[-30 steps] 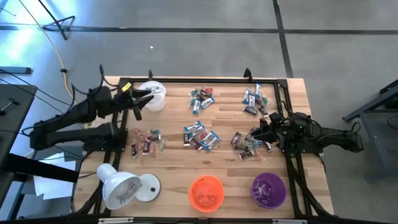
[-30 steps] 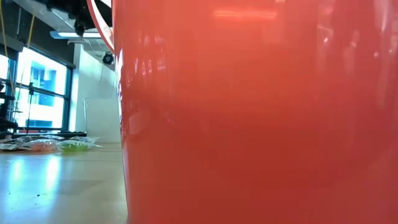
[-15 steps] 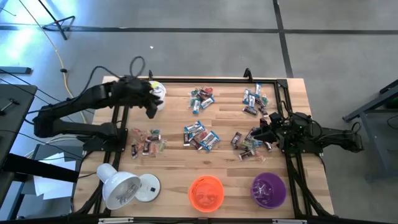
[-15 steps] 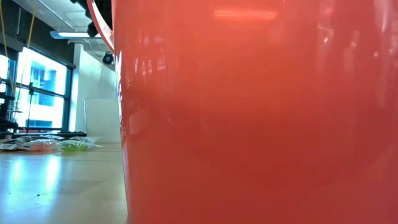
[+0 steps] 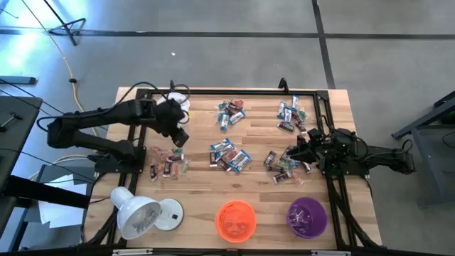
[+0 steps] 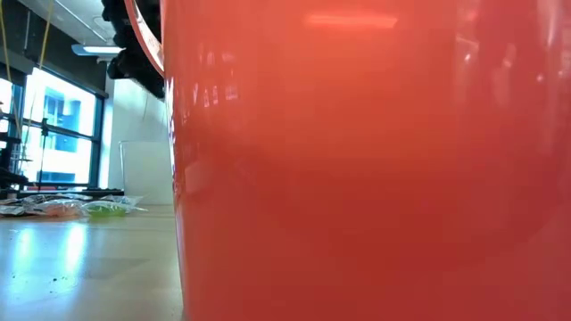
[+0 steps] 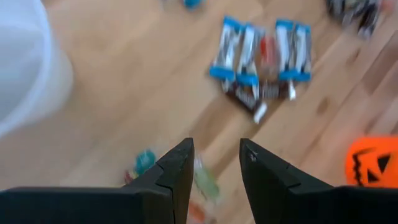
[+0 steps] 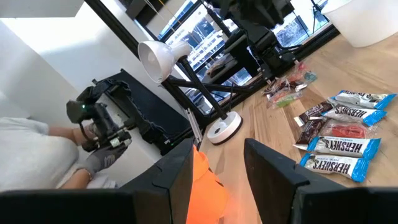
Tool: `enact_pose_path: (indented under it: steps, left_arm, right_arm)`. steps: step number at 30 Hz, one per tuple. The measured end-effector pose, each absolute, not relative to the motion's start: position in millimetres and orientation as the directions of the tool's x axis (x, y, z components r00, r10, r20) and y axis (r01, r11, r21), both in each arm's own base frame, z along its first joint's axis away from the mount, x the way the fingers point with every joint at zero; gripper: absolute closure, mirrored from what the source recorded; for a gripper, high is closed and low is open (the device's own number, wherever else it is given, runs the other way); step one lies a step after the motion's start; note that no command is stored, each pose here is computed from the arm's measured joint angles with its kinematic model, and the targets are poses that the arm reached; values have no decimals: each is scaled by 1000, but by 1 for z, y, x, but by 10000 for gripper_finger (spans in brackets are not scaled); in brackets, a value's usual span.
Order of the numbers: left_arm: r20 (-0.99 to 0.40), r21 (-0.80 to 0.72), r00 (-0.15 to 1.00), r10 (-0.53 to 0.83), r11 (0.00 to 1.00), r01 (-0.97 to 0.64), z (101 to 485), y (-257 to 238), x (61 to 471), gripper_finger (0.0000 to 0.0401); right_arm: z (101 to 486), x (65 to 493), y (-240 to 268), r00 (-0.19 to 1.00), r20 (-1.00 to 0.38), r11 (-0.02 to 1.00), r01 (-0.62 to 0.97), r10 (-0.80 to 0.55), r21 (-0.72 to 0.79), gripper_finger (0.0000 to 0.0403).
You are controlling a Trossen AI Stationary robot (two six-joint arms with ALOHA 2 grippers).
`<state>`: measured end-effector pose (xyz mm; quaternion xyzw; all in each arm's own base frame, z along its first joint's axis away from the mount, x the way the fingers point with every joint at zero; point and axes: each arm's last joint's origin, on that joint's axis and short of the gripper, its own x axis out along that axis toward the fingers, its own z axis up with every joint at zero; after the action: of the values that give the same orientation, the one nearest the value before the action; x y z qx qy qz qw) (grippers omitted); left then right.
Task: Organize candy in baskets
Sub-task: Put the blue gummy into the white bucket
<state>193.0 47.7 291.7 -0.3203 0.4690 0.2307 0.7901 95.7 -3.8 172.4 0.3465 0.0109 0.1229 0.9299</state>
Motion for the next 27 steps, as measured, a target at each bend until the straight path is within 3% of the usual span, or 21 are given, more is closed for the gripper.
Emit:
enact_pose_path:
  steps: [7, 13, 16, 19, 27]
  left_arm:
    - [-956, -182, 293, -1, 786, -591, 275, 28, 199, 287]
    - [-982, -9, 176, 65, 921, -389, 261, 18, 208, 287]
    - [-983, 82, 143, 113, 974, -209, 256, 14, 213, 287]
    - [-983, 134, 113, 142, 988, -74, 249, 11, 214, 287]
    - [-990, 127, 52, 130, 990, -52, 224, 12, 210, 287]
  right_arm:
    - [172, 96, -4, 969, 65, 730, -221, 236, 647, 265]
    - [172, 96, -4, 969, 65, 730, -221, 237, 647, 265]
    - [172, 96, -4, 969, 65, 730, -221, 236, 647, 265]
    - [172, 96, -4, 969, 65, 730, -221, 236, 647, 265]
    - [172, 96, -4, 969, 65, 729, -221, 236, 647, 265]
